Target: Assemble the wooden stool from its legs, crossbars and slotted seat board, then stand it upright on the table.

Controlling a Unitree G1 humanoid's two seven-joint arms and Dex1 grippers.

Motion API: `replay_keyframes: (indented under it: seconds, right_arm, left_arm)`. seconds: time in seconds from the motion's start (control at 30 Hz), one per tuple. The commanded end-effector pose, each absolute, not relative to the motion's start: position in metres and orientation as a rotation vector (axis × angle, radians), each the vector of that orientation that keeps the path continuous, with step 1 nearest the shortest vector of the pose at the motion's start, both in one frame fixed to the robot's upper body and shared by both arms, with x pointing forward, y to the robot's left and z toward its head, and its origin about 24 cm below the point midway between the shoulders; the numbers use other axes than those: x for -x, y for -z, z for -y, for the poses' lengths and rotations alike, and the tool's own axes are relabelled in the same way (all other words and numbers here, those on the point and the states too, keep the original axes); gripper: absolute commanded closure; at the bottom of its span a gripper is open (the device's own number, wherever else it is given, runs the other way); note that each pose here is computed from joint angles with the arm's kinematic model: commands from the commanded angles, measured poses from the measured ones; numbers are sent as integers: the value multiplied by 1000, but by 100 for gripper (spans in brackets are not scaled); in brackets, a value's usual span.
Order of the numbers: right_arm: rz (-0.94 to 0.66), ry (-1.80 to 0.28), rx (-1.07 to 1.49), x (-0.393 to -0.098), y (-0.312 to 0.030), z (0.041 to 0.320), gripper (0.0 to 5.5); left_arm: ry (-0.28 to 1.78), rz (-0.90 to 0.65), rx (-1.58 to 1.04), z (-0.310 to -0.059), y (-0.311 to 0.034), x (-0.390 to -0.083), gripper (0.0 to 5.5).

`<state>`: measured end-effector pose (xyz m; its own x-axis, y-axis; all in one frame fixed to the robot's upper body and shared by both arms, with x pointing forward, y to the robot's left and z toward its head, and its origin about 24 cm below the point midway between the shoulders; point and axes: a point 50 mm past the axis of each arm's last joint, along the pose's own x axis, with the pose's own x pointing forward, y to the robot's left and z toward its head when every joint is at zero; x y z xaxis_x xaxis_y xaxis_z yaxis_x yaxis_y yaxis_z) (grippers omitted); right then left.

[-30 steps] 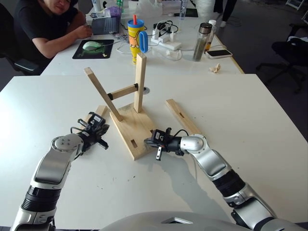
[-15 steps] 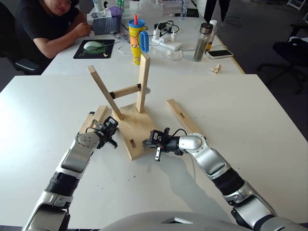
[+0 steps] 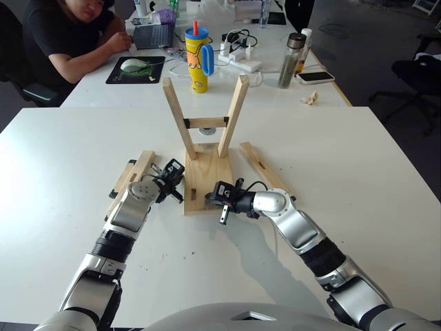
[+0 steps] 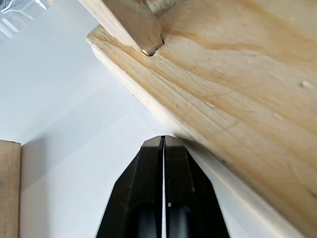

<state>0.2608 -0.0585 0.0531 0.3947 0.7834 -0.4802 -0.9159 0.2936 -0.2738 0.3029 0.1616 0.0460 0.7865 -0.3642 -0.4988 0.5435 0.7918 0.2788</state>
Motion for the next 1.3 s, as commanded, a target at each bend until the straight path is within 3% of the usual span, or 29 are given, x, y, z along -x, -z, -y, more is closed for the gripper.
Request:
replay_keyframes:
  seconds: [0.03, 0.17, 0.23, 0.47, 0.67, 0.73, 0.93, 1.3]
  right_arm:
    - [-243, -1088, 567, -263, -55, 69, 550]
    - [-1, -954, 450, -276, -98, 70, 550]
    - [59, -906, 357, -280, -113, 73, 531]
    - [-43, -812, 86, -277, -105, 84, 428]
    - [-101, -824, 65, -276, -98, 78, 333]
    - [-111, -844, 66, -276, -98, 76, 333]
    - [-128, -865, 60, -274, -96, 72, 333]
    - [-169, -869, 59, -273, -86, 71, 333]
  left_arm:
    - [383, -280, -341, -177, -79, -298, 548]
    - [213, -59, -213, -196, -118, -290, 522]
    - [114, -33, -197, -215, -129, -282, 495]
    - [35, -162, -159, -284, -126, -274, 388]
    - [120, -368, -218, -319, -106, -281, 297]
    - [156, -452, -251, -327, -94, -279, 297]
    - [268, -629, -231, -333, -66, -267, 297]
    - [380, -680, -199, -319, -57, -265, 297]
